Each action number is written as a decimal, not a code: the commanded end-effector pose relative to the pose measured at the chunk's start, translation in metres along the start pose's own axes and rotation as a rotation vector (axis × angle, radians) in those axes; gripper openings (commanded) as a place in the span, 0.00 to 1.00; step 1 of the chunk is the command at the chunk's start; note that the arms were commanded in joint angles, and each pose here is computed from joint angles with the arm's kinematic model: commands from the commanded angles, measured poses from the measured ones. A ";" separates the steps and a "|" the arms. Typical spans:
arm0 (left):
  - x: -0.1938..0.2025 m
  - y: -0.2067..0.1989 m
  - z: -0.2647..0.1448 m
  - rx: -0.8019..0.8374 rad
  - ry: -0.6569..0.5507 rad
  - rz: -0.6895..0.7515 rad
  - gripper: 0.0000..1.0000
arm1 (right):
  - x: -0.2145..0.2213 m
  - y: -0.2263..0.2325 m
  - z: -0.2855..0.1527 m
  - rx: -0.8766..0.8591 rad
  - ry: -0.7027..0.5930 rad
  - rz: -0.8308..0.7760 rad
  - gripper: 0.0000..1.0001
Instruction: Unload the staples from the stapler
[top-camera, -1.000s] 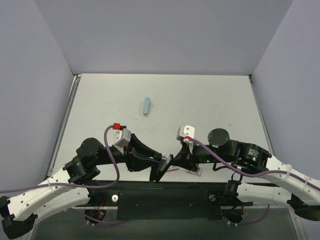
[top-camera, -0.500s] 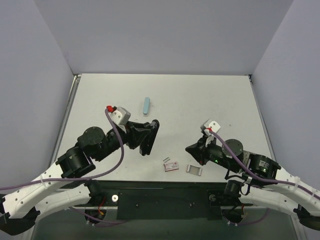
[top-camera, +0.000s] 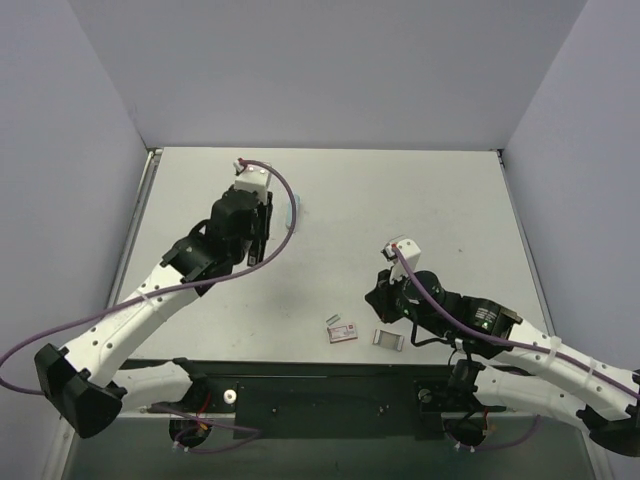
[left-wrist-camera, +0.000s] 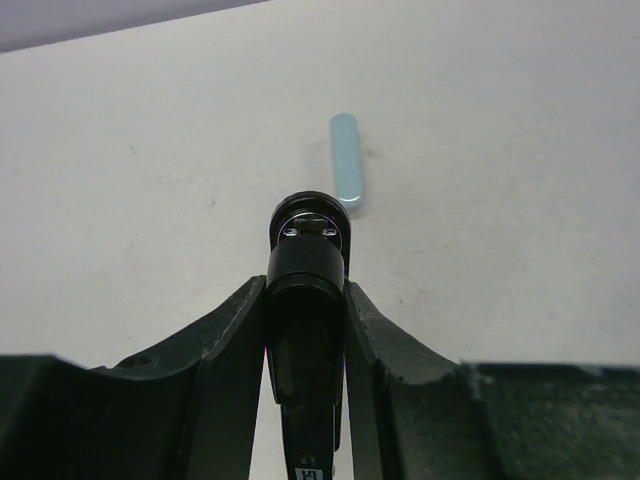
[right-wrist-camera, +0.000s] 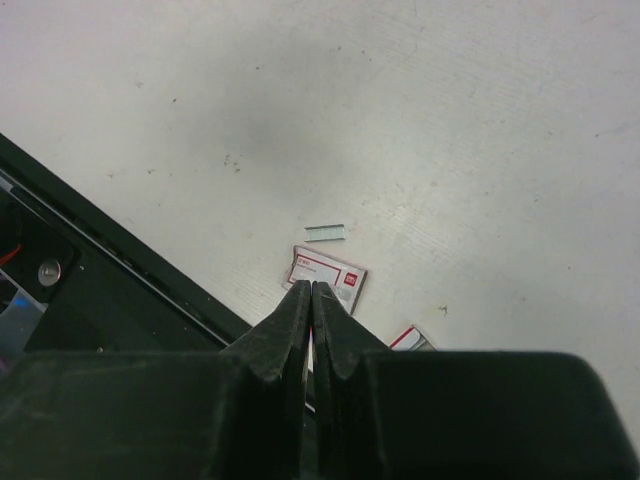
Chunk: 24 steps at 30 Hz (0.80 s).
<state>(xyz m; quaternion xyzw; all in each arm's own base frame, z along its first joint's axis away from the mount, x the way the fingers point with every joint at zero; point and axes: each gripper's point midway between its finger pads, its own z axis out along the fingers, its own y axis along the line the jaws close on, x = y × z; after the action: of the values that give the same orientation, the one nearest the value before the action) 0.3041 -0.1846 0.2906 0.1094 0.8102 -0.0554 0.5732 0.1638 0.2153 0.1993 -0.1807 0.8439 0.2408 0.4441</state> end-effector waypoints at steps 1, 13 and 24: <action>-0.032 0.038 0.026 -0.077 -0.050 -0.085 0.00 | 0.001 -0.003 0.008 0.035 -0.005 0.070 0.00; 0.020 0.112 0.132 -0.097 0.138 -0.239 0.00 | 0.020 -0.003 0.019 0.032 0.031 0.139 0.00; 0.061 0.129 0.218 -0.122 0.294 -0.149 0.00 | 0.023 -0.007 0.021 0.037 0.038 0.101 0.00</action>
<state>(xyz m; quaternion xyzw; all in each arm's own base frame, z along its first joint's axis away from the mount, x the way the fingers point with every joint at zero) 0.4771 -0.0921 0.1341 0.0031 0.9175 -0.0266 0.3969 0.1641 0.2184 0.1662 -0.1323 0.8689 0.2432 0.4103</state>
